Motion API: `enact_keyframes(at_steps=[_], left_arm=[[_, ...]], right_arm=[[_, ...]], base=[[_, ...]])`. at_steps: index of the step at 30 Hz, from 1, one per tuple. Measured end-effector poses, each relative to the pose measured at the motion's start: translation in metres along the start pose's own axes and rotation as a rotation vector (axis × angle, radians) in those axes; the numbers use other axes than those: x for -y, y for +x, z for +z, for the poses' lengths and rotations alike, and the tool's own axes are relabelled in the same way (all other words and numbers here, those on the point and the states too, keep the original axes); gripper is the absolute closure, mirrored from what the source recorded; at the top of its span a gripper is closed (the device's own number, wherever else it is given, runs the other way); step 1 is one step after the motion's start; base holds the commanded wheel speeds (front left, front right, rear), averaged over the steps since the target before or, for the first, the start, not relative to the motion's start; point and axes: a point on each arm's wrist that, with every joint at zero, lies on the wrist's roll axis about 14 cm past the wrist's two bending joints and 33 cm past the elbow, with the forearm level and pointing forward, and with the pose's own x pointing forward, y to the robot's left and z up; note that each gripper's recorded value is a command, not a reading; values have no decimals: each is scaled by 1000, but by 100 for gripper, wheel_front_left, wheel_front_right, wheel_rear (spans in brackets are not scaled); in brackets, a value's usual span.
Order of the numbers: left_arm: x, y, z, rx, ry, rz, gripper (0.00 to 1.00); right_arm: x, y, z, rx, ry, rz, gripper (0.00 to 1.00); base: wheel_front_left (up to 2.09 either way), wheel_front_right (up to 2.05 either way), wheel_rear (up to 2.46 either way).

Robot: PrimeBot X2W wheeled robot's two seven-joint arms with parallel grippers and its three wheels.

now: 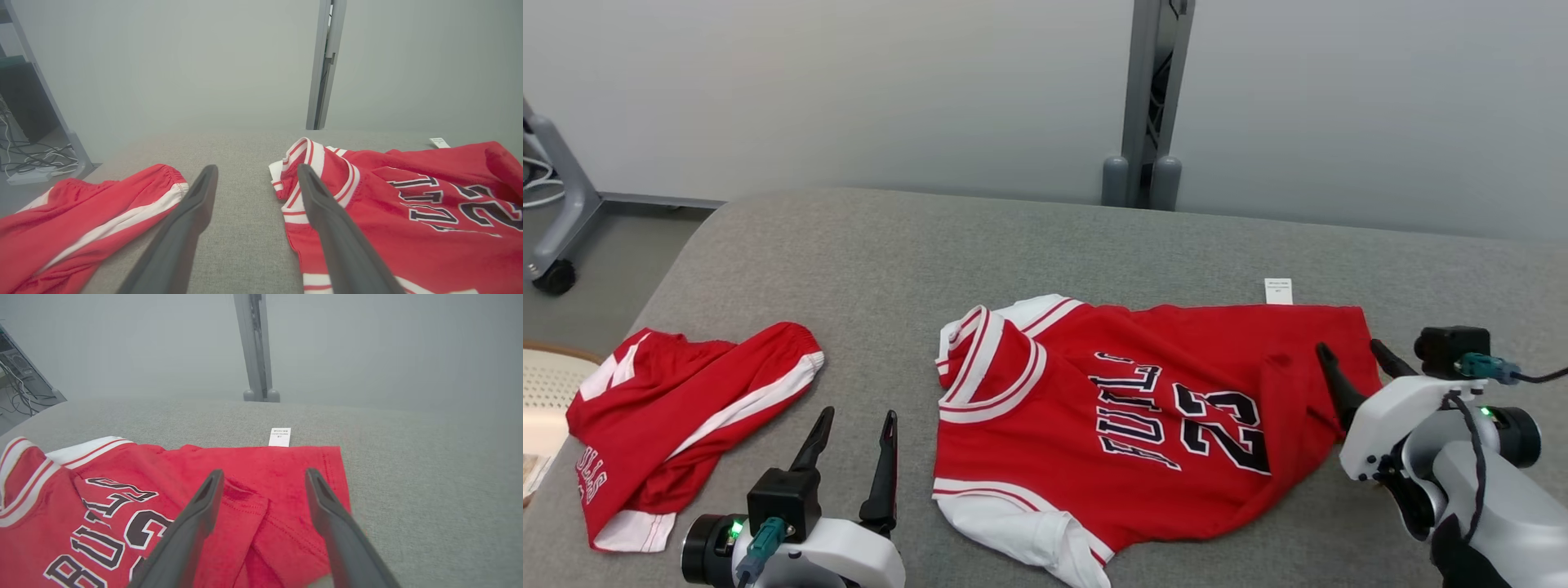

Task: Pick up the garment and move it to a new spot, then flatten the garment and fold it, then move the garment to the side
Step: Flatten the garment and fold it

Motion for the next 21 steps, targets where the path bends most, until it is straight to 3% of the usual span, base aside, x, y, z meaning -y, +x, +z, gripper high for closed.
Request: enact_keyframes(at_steps=[8,16,21], left_arm=[[18,8,10,31,-5,-47,0],[25,11,11,36,-17,-65,0],[25,9,9,31,-19,-65,0]], right_arm=[[48,-44,26,189,74,-113,0],[51,-91,12,304,153,-210,0],[49,-107,-4,302,168,-251,0]], base=[[0,0,0],[0,0,0],[0,0,0]])
